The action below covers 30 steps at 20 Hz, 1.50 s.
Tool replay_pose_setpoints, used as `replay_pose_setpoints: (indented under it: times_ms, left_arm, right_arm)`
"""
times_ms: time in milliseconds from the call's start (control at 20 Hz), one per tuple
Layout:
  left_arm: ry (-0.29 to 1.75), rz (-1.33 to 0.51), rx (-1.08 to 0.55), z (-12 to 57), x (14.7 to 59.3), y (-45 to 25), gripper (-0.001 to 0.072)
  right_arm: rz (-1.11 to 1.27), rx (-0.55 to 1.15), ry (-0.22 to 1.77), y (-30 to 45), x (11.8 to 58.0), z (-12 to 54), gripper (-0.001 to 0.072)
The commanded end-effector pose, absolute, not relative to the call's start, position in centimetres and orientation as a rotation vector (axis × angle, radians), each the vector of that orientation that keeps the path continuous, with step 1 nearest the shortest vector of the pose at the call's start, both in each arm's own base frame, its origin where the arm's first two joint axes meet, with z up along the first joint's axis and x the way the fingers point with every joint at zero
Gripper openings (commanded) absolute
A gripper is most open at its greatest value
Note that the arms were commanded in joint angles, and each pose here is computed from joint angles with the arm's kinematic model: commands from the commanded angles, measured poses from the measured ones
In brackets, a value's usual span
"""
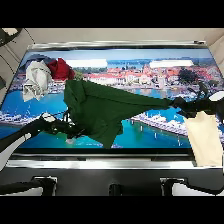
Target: Fold the shirts.
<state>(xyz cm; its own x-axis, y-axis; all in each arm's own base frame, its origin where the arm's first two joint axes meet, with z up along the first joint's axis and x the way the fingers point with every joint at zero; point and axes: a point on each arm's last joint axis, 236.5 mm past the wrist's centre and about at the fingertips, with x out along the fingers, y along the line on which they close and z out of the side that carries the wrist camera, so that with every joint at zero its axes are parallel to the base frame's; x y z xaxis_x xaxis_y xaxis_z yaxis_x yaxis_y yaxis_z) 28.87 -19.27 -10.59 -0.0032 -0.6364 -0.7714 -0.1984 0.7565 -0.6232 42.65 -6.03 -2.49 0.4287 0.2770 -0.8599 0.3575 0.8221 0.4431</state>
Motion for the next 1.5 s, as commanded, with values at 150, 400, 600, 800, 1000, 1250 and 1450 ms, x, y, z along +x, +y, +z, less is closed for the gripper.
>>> replay_pose_setpoints:
  times_ms: [150,400,600,800,1000,1250,1450]
  left_arm:
    - [1.570,-0.399,-0.689,-10.6,28.8,-19.3,0.0037]
    - [1.589,-0.411,-0.689,-10.5,28.3,-19.5,0.0037]
    - [1.583,-0.424,-0.675,-10.5,28.4,-19.4,0.0036]
    - [1.546,-0.465,-0.568,-9.2,29.0,-18.7,0.0033]
    - [1.158,-0.442,-0.159,3.5,35.5,-13.9,0.0032]
    - [0.178,-0.287,-0.077,42.4,33.0,-8.4,0.0032]
    - [-0.375,-0.318,-0.218,60.5,19.0,-6.0,0.0032]
  right_arm:
    - [-0.044,0.625,1.096,-6.9,45.3,-5.6,0.0599]
    - [-0.057,0.631,0.979,-7.7,48.2,-5.9,0.0561]
    - [0.026,0.459,0.910,-4.9,50.5,-5.4,0.0123]
    - [0.103,0.403,0.876,-2.3,51.3,-2.3,0.0041]
    - [0.085,0.315,0.597,-4.0,51.8,11.3,0.0041]
    - [0.053,0.264,0.000,-3.4,42.3,38.2,0.0041]
    - [-0.005,0.207,-0.440,-2.1,25.1,53.4,0.0040]
